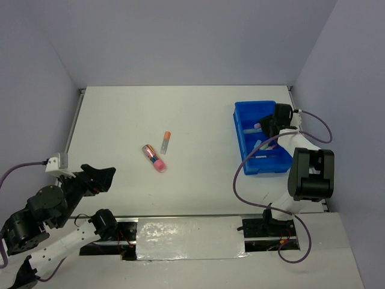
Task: Sort the stationery into containers
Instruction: Place the pen in the storage box, then pick up the pen from the center of the board.
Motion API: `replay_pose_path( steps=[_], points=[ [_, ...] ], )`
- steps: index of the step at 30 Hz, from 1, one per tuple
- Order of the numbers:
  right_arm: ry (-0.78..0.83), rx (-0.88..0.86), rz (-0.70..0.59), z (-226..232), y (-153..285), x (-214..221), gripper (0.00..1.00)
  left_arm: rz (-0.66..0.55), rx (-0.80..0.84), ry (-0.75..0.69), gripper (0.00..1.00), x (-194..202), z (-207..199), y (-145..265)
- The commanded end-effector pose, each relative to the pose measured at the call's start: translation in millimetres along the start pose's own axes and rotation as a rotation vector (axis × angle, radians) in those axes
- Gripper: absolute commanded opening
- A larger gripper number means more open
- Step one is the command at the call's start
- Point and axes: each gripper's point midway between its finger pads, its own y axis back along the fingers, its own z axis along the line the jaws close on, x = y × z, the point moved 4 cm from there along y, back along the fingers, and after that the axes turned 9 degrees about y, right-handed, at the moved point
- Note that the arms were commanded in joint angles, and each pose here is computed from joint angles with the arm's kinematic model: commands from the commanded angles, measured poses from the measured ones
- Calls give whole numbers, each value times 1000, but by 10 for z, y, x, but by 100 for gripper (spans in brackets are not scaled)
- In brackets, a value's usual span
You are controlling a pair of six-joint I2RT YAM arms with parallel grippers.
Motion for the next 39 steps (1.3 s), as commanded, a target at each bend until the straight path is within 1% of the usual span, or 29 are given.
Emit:
replay_pose_path(
  steps=[1,2,4,6,9,11,12,13,15,16,18,19,20,21,22,23,24,25,26,27,28,29,30,31,32,33,35,36,39],
  points=[
    [11,-56,-25,117,3,-84,47,-9,14,2,99,-32,-70,-30],
    [17,-68,-25,161,0,-107,49,-9,14,2,99,-32,-73,-33],
    [40,-81,-13,198,2,-110,56,-5,10,-5,99,-27,-80,-44],
    [53,-92,-14,257,16,-156,60,-3,4,-6,99,-26,-85,-54],
    [89,-120,-15,343,103,-199,62,1,-22,-25,99,-17,-96,-98],
    [108,-191,-36,487,279,-292,62,12,-56,-42,99,0,-144,-188],
    [147,-223,-49,543,367,-322,62,23,-70,-53,99,16,-169,-233],
    [177,-294,-59,682,584,-383,62,42,-69,-66,99,61,-294,-374],
    [272,-397,-36,842,884,-330,62,77,-55,-113,99,137,-469,-573],
    [358,-472,-66,965,1187,-304,63,121,-92,-155,99,248,-609,-824],
    [480,-596,-43,1033,1519,-142,64,150,-169,-213,99,338,-719,-1129],
    [534,-695,-22,1074,1819,46,65,216,-216,-277,99,482,-841,-1447],
    [575,-742,7,1063,1962,166,66,279,-173,-293,99,525,-945,-1663],
    [641,-760,50,976,2083,319,66,350,-193,-320,99,667,-1034,-1997],
    [676,-790,41,900,2287,406,66,380,-214,-329,99,718,-1031,-2177],
    [724,-827,75,866,2433,604,67,376,-262,-317,99,661,-968,-2369],
    [758,-818,96,738,2499,700,68,414,-294,-326,99,706,-925,-2507],
    [764,-837,86,597,2622,756,68,441,-328,-338,99,760,-929,-2775],
    [769,-841,107,491,2672,822,69,460,-360,-350,99,738,-863,-2878],
    [761,-851,112,400,2725,852,69,476,-381,-357,99,781,-860,-3080],
    [752,-869,91,283,2816,861,75,492,-395,-360,99,794,-819,-3167],
    [751,-873,91,223,2862,868,76,504,-408,-353,99,776,-756,-3259],
    [753,-874,102,151,2912,886,77,536,-418,-351,99,850,-707,-3371],
    [750,-901,79,123,3032,852,77,540,-424,-350,99,831,-675,-3373],
    [756,-896,89,68,3068,859,78,562,-428,-354,98,888,-612,-3477],
    [757,-924,64,70,3174,816,78,581,-415,-357,98,967,-586,-3563],
    [763,-929,61,47,3243,794,79,597,-445,-368,97,1016,-486,-3626],
    [768,-940,52,44,3298,774,79,620,-467,-368,97,1101,-390,-3662],
    [774,-959,51,31,3360,770,79,668,-484,-363,93,1277,-211,-3697]
  ],
)
